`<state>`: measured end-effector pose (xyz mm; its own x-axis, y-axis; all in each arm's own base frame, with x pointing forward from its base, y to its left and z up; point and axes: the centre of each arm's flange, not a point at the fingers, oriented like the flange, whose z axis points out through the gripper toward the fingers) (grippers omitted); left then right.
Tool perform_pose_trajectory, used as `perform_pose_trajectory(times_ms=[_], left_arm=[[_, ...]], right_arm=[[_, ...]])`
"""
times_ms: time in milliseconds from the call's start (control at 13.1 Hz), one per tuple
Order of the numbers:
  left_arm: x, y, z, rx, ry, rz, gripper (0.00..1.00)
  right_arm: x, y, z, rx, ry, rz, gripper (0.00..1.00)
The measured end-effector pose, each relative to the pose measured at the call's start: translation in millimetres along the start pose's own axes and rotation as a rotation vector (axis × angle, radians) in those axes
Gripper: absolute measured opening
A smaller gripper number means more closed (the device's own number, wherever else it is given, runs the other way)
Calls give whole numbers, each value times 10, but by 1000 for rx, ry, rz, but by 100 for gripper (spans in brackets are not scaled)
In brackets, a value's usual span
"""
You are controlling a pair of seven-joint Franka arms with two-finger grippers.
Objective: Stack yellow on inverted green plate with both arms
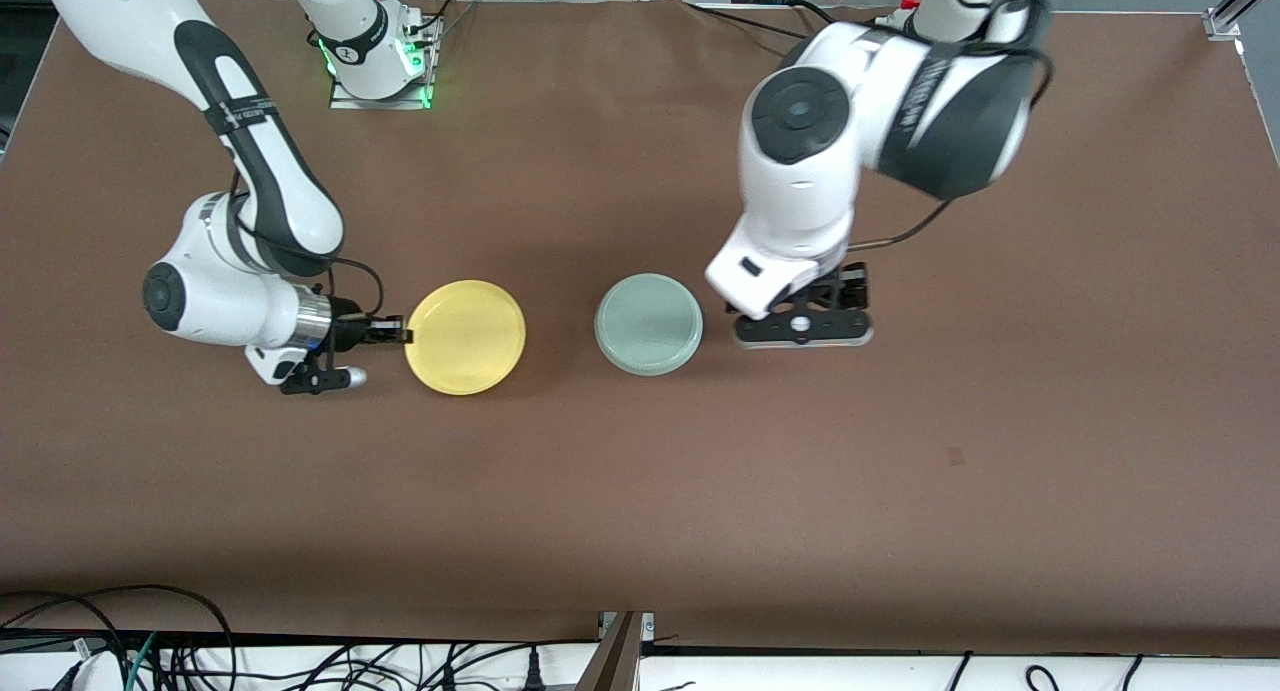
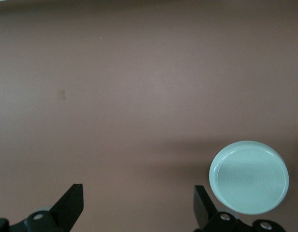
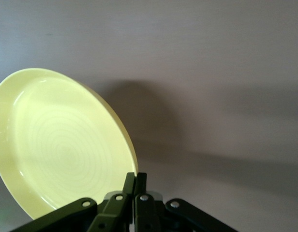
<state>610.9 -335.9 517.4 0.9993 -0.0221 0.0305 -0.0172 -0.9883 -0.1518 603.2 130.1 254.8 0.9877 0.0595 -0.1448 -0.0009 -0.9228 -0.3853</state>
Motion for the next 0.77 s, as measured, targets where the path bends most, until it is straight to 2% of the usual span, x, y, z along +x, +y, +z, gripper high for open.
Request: perform_pose_trajectory(times_ms=[306, 766], left_arm=[[59, -972, -483, -86, -41, -49, 100], [-218, -1895, -1091, -115, -66, -113, 100]], right_arm=[[-109, -679, 375, -1, -10, 13, 2], [-499, -1747, 1098, -29, -29, 36, 2]])
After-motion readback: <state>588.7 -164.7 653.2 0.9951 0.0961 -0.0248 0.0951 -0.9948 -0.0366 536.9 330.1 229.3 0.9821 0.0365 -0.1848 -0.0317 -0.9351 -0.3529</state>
